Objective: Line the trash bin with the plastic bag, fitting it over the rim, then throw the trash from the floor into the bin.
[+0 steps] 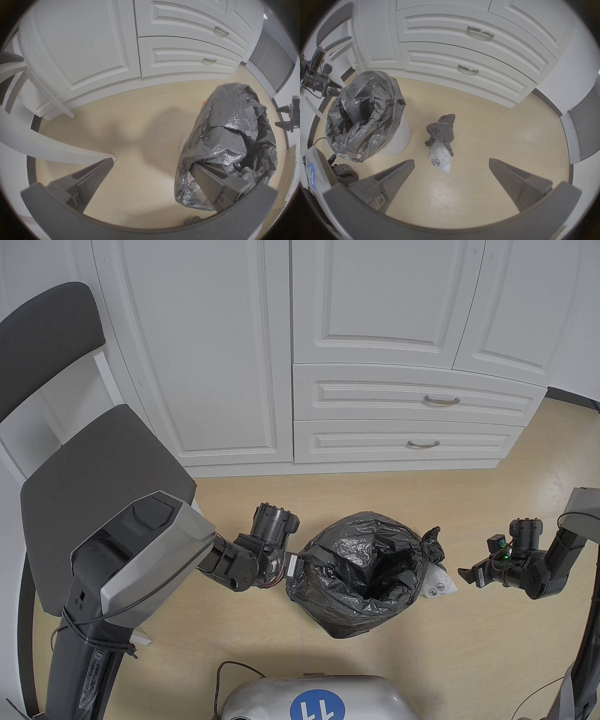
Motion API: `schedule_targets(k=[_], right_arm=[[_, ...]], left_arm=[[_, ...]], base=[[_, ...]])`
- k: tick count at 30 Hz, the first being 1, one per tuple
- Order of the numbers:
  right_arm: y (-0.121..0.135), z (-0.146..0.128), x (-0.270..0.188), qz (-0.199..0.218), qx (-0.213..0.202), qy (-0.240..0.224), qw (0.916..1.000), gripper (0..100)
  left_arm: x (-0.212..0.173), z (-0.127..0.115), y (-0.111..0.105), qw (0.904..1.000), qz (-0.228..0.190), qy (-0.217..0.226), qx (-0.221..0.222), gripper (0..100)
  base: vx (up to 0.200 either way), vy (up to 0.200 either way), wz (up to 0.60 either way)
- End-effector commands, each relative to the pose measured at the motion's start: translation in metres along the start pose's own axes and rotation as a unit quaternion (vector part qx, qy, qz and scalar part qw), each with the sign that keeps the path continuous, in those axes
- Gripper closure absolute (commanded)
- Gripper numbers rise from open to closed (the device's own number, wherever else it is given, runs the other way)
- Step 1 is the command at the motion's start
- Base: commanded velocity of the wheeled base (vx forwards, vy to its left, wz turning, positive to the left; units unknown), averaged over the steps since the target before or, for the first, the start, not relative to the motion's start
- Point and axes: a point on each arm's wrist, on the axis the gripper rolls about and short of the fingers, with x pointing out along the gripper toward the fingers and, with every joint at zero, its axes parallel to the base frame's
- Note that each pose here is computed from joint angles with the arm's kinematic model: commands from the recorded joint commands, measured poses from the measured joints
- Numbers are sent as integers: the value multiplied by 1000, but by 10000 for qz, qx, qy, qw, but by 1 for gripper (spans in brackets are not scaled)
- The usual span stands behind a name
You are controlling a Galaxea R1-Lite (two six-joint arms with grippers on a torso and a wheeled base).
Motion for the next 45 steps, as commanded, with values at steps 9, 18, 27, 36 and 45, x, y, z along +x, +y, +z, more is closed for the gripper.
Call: schedule_targets(k=[9,18,27,36,45], right_arm=[[-6,-15,34,-49,410,149,9990,0],[0,-3,38,53,857,-67,9963,0],[7,11,26,140,808,-231,9964,0],[29,11,19,396,683,-153,9968,0],[24,5,27,335,732,-82,9967,0]], left_arm=[[42,-19,-12,9999,-58,85,-114,0],[53,-22,-14,9998,-43,57,-202,0],[-10,8,15,9994,54,0,-351,0],[-77,61,5,9969,-430,-660,55,0],[-62,73,-45,9929,-834,-611,588,0]], base=[[0,0,0],[0,0,0],[0,0,0],[0,0,0],[0,0,0]])
